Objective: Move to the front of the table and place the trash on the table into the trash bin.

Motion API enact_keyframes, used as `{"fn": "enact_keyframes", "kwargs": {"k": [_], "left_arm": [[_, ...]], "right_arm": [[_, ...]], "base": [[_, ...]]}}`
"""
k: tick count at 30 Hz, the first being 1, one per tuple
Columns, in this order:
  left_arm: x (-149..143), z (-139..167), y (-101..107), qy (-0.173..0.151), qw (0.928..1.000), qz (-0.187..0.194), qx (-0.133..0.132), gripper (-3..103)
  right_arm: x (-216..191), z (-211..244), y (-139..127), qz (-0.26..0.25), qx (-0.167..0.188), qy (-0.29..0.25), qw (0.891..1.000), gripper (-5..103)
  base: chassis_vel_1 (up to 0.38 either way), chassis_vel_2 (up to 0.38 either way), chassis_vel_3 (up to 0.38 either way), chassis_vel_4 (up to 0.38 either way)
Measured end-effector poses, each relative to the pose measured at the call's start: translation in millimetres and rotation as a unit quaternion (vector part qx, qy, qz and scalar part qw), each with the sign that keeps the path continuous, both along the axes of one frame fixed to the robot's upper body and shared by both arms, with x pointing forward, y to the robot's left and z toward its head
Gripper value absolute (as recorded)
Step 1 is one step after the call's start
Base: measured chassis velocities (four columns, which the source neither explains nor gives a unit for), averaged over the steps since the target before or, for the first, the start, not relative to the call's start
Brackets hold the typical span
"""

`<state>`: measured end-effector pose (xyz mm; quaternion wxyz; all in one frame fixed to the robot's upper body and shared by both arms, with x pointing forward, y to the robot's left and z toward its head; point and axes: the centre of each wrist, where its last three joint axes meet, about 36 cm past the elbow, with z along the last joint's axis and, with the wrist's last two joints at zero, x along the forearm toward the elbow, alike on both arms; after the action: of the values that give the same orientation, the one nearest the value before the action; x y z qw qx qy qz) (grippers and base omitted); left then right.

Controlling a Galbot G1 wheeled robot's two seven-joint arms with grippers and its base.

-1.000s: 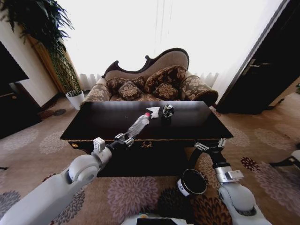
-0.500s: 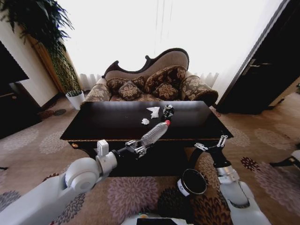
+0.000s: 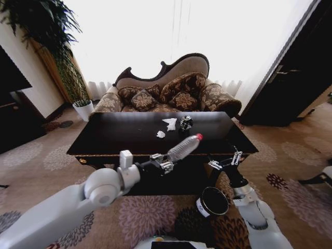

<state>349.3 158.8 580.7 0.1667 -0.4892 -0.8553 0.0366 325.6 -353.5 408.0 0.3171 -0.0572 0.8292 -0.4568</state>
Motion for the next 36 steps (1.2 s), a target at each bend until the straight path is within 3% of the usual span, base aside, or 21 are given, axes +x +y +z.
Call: {"fn": "enact_keyframes", "kwargs": {"k": [9,15,23,36], "left_arm": [[5,19,-7,-0.024,0.9995,-0.022,-0.004,41],[5,25,-11,-0.024,0.9993,-0.029,-0.007,41],[4,6,-24,0.001,0.9994,-0.035,-0.005,41],[5,-2,-41,-0.006,0.9988,-0.049,-0.010,41]], "right_arm": [[-3,-5,2,-0.001,0.006,0.009,1.000,100],[-2,-5,5,0.002,0.008,0.007,1.000,100],[-5,1,7,0.003,0.012,0.001,1.000,100],[-9,3,10,0.006,0.011,0.001,1.000,100]], "base": [[0.000,0.000,0.000,0.000],[0.000,0.000,0.000,0.000],[0.000,0.000,0.000,0.000],[0.000,0.000,0.000,0.000]]}}
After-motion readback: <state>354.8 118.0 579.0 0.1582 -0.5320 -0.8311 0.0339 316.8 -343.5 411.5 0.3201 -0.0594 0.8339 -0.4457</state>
